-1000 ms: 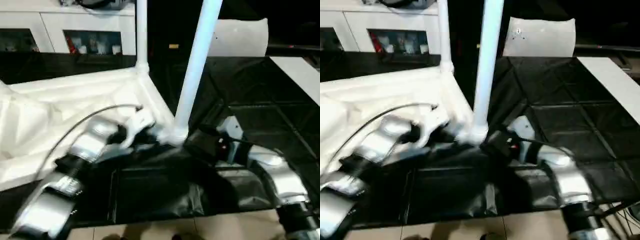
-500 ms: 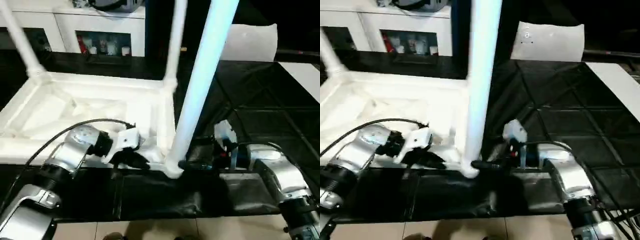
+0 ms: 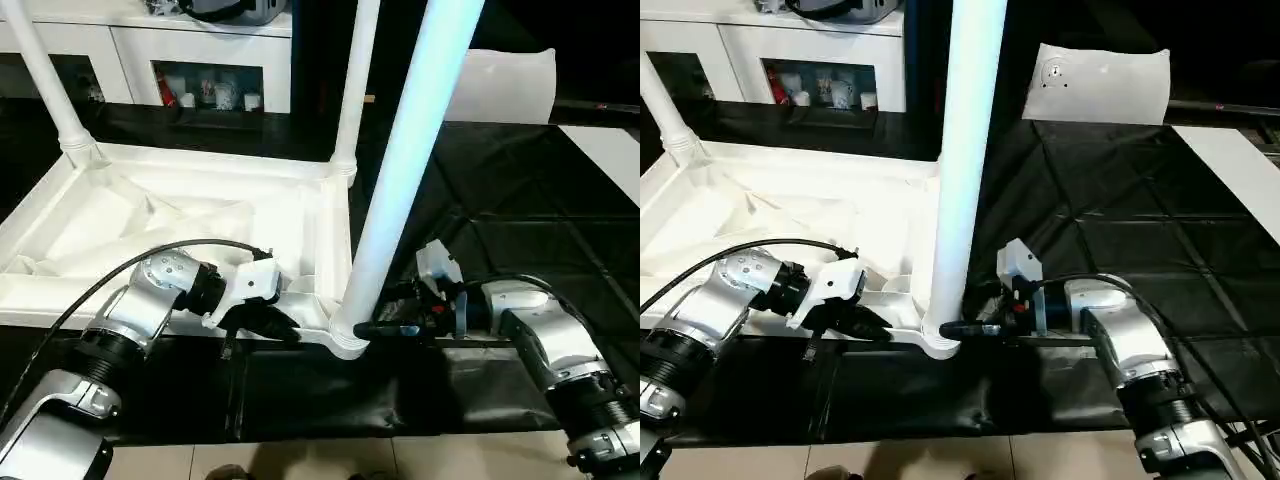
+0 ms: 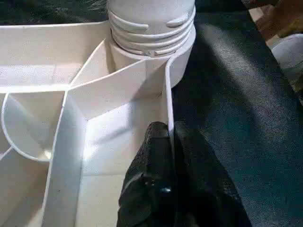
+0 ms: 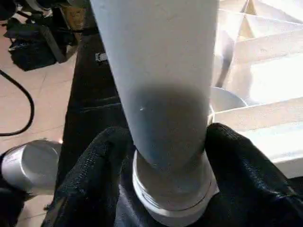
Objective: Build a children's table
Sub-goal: Rotate leg to tighten
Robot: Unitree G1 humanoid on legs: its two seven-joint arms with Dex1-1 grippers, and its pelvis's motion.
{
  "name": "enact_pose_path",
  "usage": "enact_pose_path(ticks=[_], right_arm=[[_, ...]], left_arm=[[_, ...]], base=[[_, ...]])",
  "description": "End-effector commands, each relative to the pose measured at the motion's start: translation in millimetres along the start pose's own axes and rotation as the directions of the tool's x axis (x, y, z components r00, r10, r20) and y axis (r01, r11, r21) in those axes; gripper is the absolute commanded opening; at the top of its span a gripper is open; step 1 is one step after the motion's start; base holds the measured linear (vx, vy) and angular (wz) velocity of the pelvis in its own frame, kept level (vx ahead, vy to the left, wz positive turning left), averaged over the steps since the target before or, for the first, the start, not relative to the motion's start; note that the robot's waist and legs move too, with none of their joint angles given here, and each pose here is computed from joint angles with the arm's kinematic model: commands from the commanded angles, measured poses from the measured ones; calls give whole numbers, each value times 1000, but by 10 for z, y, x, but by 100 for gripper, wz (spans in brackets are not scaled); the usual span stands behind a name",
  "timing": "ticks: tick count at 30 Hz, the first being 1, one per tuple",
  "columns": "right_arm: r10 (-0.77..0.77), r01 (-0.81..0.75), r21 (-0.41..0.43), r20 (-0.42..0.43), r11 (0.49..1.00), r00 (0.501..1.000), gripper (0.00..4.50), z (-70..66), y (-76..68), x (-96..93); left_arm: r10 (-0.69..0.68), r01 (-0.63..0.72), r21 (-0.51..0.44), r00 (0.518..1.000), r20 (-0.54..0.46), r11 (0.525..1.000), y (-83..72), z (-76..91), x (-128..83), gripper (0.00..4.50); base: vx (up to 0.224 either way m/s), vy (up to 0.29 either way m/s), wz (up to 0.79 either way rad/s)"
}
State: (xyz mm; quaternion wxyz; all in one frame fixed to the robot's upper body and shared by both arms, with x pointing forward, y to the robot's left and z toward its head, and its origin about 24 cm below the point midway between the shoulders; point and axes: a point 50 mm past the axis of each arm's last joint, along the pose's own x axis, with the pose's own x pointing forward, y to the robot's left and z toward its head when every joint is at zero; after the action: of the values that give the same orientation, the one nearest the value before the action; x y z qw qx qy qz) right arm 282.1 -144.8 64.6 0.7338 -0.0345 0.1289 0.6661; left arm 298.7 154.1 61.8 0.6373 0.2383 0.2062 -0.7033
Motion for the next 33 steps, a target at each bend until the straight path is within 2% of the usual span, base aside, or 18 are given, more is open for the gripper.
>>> enact_pose_path(ticks=[1, 5, 13, 17, 18, 19, 22, 23, 26, 28, 29, 30, 32, 33], right_arm=[[26, -26, -22, -9, 999, 1000, 245, 37, -12, 18], [35, -35, -21, -10, 999, 999, 207, 29, -9, 29], [62, -62, 4, -13, 998, 998, 192, -33, 66, 46], [12, -12, 36, -2, 999, 1000, 192, -86, 102, 46], [-72, 72, 51, 4, 996, 997, 192, -113, 78, 71], [-78, 78, 51, 5, 996, 997, 192, -115, 76, 73], [-247, 246, 63, 12, 967, 969, 192, -165, 13, 149], [-249, 248, 63, 13, 967, 968, 192, -166, 12, 150], [-402, 394, 151, 25, 907, 915, 191, -218, -52, 299], [-415, 406, 159, 27, 900, 910, 191, -220, -58, 315], [-513, 496, 216, 26, 841, 858, 191, -220, -114, 465], [-564, 542, 249, 20, 803, 826, 191, -208, -153, 551], [-613, 587, 279, 5, 760, 790, 191, -196, -192, 620], [-689, 660, 317, -30, 681, 724, 191, -188, -256, 681]], left_arm=[[-97, 98, 28, 995, -23, 995, -78, 0, 124, 0], [-96, 97, 26, 995, -24, 995, -78, -2, 120, 0], [-71, 71, 6, 997, -19, 997, -55, -10, 132, 0], [50, -51, -54, 999, -19, 997, 48, -15, 148, 0], [147, -146, -91, 989, 3, 985, 139, 20, 162, 0], [153, -152, -94, 988, 5, 984, 145, 23, 163, 0], [305, -289, -179, 949, 73, 940, 295, 141, 211, 0], [307, -290, -180, 949, 74, 940, 297, 143, 211, 0], [437, -394, -270, 891, 124, 879, 429, 303, 320, 0], [448, -402, -277, 885, 127, 873, 440, 319, 331, 0], [520, -456, -322, 842, 146, 829, 512, 447, 433, 0], [555, -484, -342, 819, 148, 806, 545, 510, 490, 0], [585, -509, -357, 798, 147, 783, 573, 562, 535, 0], [625, -544, -371, 767, 143, 753, 608, 620, 576, 0]], base=[[0, 0, 0], [0, 0, 0], [0, 0, 0], [0, 0, 0], [0, 0, 0], [0, 0, 0], [0, 0, 0], [-70, 2, -6], [-17, 1, -1], [0, 0, 0], [0, 0, 0], [0, 0, 0], [0, 0, 0], [0, 0, 0]])
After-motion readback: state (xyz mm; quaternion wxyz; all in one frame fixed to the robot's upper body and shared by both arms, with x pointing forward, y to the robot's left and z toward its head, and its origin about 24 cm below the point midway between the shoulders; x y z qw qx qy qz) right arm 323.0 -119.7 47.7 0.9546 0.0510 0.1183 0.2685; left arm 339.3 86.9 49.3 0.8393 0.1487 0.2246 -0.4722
